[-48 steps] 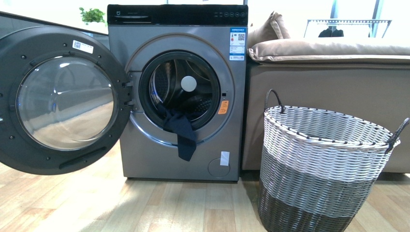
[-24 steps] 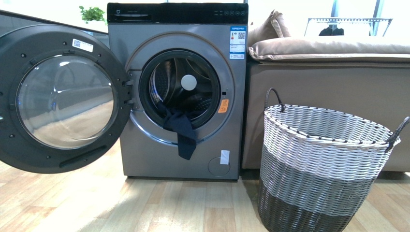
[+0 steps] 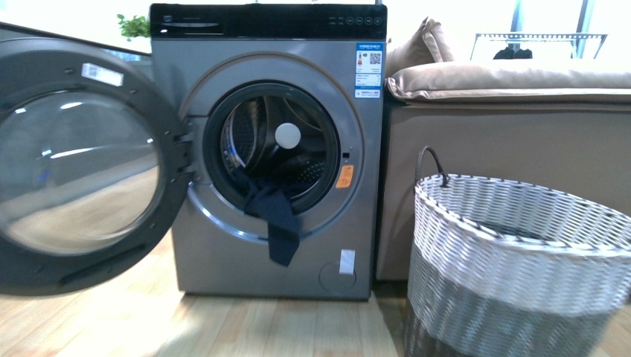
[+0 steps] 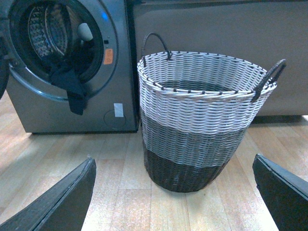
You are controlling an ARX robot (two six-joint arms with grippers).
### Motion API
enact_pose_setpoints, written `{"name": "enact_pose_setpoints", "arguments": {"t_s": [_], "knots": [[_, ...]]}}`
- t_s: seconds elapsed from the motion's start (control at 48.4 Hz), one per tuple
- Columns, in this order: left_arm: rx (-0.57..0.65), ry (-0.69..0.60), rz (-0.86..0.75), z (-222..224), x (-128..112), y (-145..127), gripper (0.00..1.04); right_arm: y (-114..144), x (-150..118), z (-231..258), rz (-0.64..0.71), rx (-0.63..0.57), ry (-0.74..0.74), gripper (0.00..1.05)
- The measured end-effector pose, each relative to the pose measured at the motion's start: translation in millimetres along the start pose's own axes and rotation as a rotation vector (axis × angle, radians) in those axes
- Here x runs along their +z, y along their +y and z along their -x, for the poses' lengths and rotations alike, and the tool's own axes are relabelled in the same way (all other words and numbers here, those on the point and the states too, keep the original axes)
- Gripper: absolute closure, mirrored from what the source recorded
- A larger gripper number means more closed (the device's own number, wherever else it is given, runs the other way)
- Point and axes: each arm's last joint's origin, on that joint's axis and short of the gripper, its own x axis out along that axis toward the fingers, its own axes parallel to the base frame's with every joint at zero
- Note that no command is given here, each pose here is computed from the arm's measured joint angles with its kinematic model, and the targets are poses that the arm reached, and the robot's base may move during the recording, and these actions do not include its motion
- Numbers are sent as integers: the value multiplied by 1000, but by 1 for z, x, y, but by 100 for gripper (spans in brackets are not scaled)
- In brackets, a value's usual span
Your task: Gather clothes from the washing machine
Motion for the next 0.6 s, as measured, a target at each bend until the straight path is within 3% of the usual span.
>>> {"name": "enact_pose_setpoints", "arguments": {"t_s": [0.599], "knots": [[0,1,0,0,0,0,6,0,0,0,0,0,0,8]]}}
